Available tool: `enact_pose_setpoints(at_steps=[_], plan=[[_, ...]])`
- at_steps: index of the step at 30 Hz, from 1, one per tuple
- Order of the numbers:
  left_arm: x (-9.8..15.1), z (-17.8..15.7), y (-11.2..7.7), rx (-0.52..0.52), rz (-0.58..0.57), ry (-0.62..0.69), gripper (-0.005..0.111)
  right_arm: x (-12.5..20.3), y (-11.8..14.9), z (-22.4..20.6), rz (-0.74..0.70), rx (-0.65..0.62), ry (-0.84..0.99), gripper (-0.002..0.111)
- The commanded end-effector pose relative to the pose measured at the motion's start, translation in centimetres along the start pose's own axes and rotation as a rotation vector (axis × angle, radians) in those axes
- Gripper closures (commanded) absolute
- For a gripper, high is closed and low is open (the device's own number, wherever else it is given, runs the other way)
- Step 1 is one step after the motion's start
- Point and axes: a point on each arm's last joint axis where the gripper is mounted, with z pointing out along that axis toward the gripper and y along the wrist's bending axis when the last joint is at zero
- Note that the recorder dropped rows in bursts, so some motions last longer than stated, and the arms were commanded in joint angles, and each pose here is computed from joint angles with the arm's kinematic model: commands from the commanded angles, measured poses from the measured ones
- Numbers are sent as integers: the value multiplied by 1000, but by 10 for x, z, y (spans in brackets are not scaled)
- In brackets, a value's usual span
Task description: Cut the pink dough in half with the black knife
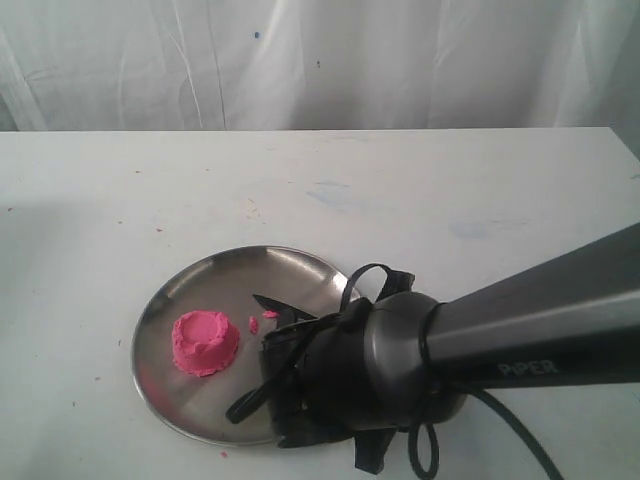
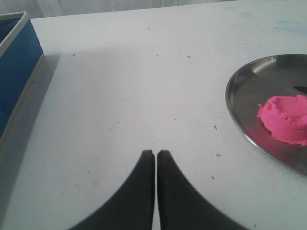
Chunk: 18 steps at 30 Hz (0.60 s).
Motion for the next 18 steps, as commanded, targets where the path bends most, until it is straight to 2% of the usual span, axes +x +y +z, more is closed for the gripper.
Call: enact_pose_setpoints(at_steps=[1, 18], plan=[[0, 0, 0, 0, 6, -7, 98, 4, -6, 9, 10, 18, 4, 54], [0, 0, 0, 0, 6, -7, 98, 0, -8, 12, 15, -2, -37, 54]])
